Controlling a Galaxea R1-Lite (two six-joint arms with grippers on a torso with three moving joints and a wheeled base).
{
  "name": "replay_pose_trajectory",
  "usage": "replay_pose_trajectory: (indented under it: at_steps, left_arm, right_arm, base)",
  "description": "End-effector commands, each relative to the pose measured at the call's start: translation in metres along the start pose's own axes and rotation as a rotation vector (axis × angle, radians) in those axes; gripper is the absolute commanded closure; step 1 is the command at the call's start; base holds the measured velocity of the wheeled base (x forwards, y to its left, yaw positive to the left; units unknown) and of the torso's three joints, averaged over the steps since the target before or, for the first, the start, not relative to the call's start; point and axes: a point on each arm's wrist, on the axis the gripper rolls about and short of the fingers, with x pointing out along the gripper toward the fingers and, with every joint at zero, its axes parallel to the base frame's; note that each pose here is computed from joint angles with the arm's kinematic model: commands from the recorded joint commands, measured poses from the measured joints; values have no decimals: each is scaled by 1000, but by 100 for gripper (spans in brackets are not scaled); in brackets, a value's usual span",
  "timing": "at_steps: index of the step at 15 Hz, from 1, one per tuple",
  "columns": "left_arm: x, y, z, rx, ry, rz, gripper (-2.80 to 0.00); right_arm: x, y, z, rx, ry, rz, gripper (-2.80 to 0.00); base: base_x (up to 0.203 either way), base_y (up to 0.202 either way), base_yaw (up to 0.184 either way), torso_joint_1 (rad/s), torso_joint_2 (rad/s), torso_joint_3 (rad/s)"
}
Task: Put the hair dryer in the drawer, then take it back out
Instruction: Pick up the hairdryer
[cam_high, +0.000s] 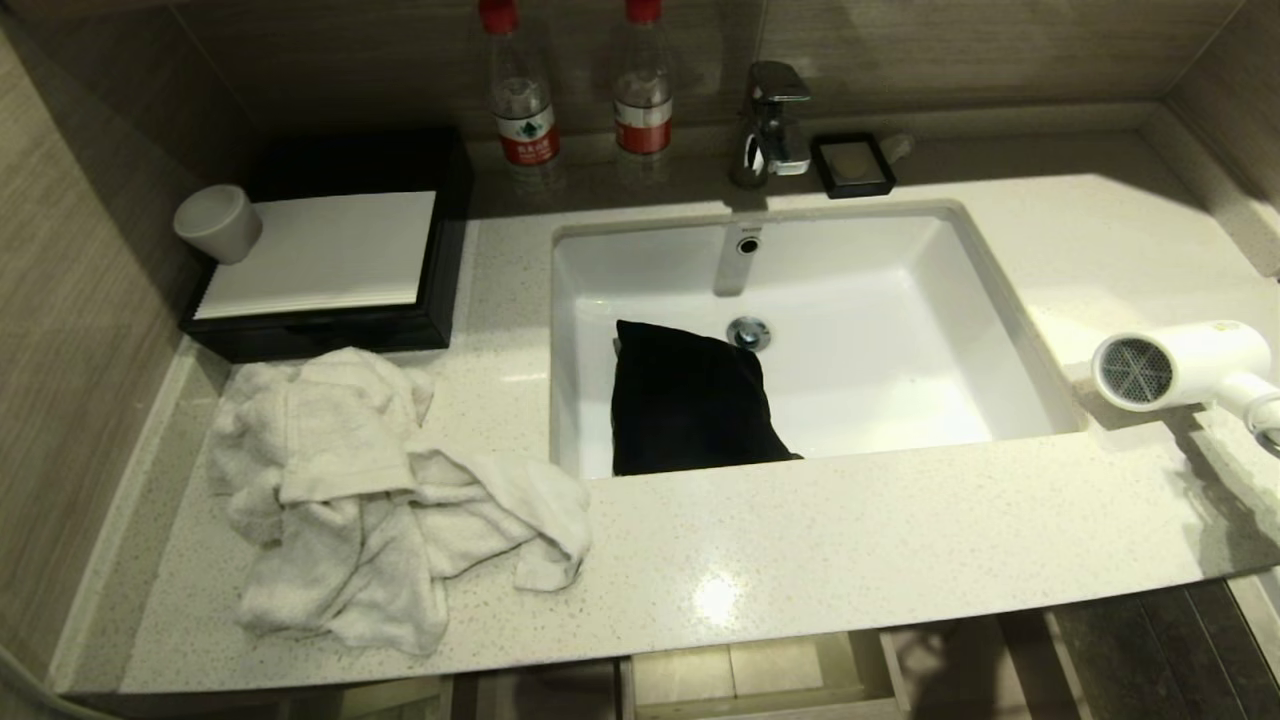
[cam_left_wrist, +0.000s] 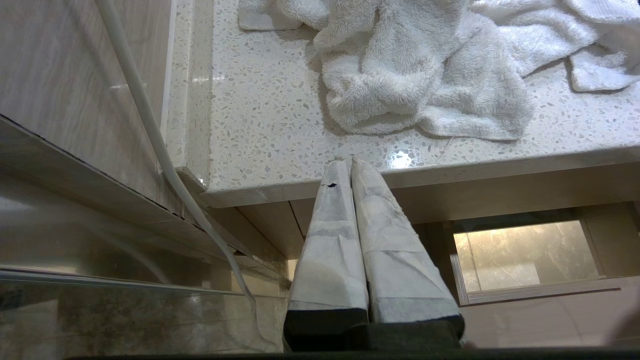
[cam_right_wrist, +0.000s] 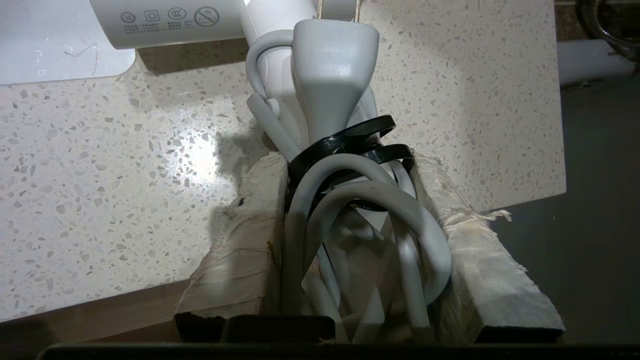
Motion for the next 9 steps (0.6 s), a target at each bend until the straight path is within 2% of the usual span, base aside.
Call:
replay_pose_trajectory:
  at_steps: [1,5,9]
  left_arm:
    - [0,0,0,0,1,0,0]
    - [0,0,0,0,0,0,0]
    - [0,0,0,0,0,0,0]
  right_arm:
    - [-8,2,3,-11,-29,-8,0]
    - [-11,3,3,-14,-40,-9,0]
    - [-13,4,3,-16,-45,-11,0]
  base:
    - [0,0,0,0,0,0]
    - [0,0,0,-16,19,0]
    - [0,0,0,-304,300,-12]
